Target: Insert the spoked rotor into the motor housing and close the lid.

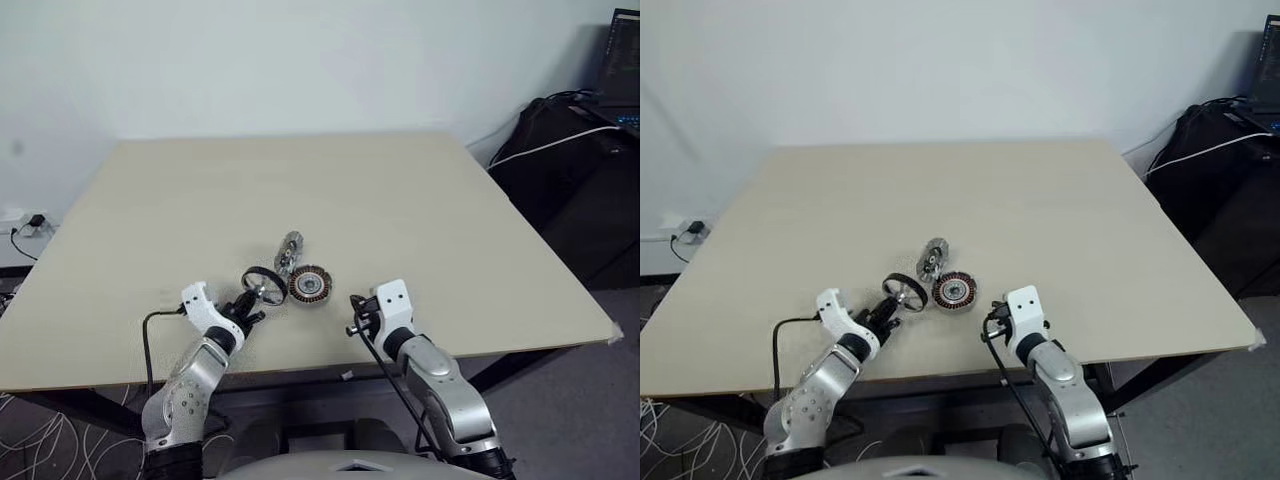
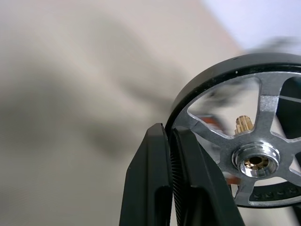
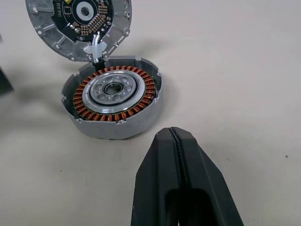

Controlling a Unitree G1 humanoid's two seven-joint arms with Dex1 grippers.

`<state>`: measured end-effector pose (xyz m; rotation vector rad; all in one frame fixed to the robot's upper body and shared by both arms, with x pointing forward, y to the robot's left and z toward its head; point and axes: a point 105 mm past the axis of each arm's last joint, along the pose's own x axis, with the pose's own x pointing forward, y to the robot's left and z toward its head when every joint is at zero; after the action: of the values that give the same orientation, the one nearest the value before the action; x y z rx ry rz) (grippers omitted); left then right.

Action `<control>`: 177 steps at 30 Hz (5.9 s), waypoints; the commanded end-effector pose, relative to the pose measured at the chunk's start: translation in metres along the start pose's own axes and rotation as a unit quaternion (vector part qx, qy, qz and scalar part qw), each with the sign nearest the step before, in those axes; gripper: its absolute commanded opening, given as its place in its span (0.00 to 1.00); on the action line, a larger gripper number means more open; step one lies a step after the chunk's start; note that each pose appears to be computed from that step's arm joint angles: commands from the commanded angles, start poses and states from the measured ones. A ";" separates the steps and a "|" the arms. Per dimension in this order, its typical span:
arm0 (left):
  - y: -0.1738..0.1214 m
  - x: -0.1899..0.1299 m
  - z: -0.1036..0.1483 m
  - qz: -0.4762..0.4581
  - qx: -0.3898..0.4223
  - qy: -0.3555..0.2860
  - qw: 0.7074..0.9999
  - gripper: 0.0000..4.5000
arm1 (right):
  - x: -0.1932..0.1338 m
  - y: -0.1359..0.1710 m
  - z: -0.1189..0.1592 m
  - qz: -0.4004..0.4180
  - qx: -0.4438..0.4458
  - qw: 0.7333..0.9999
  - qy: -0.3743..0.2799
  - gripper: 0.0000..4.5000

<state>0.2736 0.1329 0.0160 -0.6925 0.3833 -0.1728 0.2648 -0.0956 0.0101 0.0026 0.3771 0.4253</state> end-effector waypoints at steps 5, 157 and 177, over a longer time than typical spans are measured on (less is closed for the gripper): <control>-0.061 0.000 0.001 -0.100 0.033 0.024 0.994 0.01 | 0.002 0.003 0.012 0.008 -0.005 1.000 -0.020 0.00; -0.021 0.004 0.000 0.004 0.247 -0.110 0.963 0.00 | 0.062 0.043 0.063 0.223 -0.378 0.897 0.051 0.62; -0.020 0.005 -0.004 0.011 0.230 -0.117 0.966 0.00 | 0.052 0.040 0.059 0.406 -0.604 0.657 0.198 0.62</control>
<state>0.2733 0.1133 0.0153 -0.2385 0.1602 -0.1550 0.3086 -0.0371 0.0410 -1.2776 0.4755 1.5382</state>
